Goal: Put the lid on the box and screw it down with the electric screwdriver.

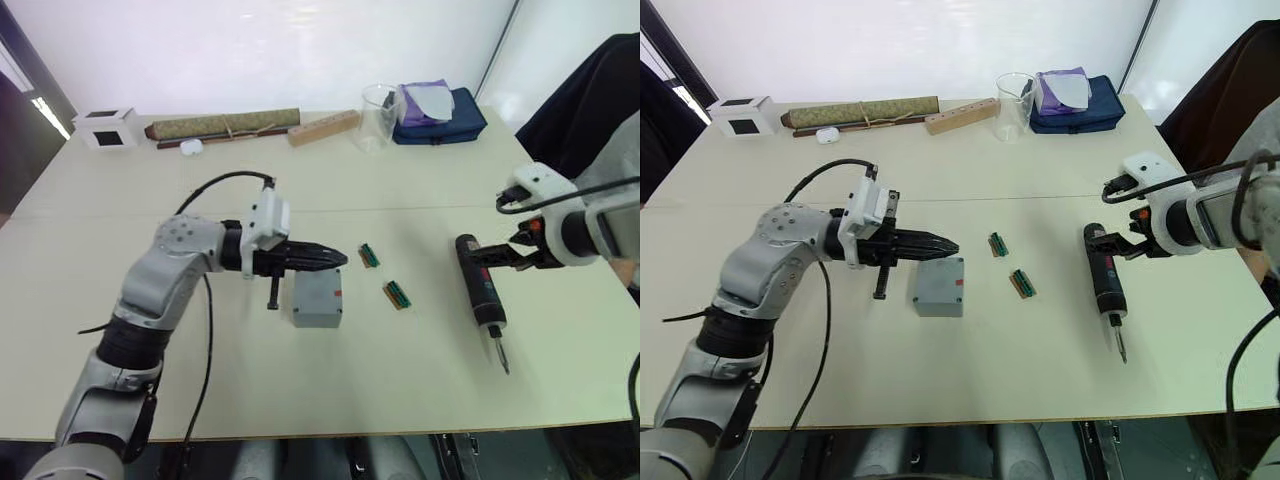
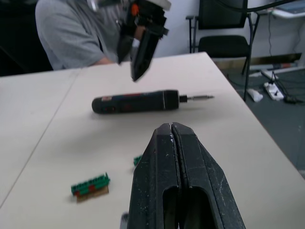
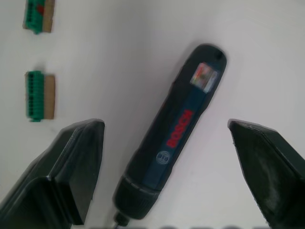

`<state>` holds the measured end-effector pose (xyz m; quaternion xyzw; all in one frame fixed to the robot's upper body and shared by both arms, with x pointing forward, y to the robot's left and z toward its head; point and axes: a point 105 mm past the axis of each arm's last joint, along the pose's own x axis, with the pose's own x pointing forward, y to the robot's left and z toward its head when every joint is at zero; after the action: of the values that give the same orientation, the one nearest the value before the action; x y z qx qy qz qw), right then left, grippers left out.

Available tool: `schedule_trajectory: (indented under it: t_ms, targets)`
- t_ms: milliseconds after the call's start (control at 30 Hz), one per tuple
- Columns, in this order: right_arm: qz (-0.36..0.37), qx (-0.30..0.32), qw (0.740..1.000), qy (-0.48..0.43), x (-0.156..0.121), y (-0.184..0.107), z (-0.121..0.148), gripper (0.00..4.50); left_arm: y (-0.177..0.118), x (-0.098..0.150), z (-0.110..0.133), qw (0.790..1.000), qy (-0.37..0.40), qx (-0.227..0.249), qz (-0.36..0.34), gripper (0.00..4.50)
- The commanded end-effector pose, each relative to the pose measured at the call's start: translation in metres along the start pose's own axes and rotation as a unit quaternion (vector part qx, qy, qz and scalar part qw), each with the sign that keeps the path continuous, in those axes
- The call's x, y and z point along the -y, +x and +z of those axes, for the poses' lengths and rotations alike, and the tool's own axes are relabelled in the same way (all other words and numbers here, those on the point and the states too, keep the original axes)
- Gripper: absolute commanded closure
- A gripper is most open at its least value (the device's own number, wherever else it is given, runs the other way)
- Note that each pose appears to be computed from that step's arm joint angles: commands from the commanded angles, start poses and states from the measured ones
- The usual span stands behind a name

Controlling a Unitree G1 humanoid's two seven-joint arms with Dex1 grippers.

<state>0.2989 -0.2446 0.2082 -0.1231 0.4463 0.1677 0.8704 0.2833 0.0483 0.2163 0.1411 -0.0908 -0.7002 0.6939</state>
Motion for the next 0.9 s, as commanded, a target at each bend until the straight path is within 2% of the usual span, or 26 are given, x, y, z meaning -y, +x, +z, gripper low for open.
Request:
schedule_trajectory:
  t_ms: [33,267,733,833,900]
  targets:
    - [0.007,-0.039,0.999,0.017,-0.001,0.001,-0.008,0.01,0.006,0.000,0.006,1.000,0.027,0.005,-0.006,4.50]
    - [0.007,-0.120,0.988,0.101,0.010,0.025,-0.037,0.01,0.003,0.000,0.004,0.999,0.036,0.006,0.001,4.50]
    - [-0.003,-0.157,0.976,0.151,0.007,0.072,-0.038,0.01,0.000,-0.002,0.008,0.999,0.049,0.007,0.021,4.50]
    - [0.000,-0.151,0.978,0.145,0.003,0.075,-0.035,0.60,0.001,-0.002,0.007,0.998,0.051,0.003,0.021,4.50]
    - [0.000,-0.144,0.979,0.144,0.002,0.075,-0.033,1.31,0.000,-0.004,0.005,0.998,0.052,-0.003,0.022,4.50]
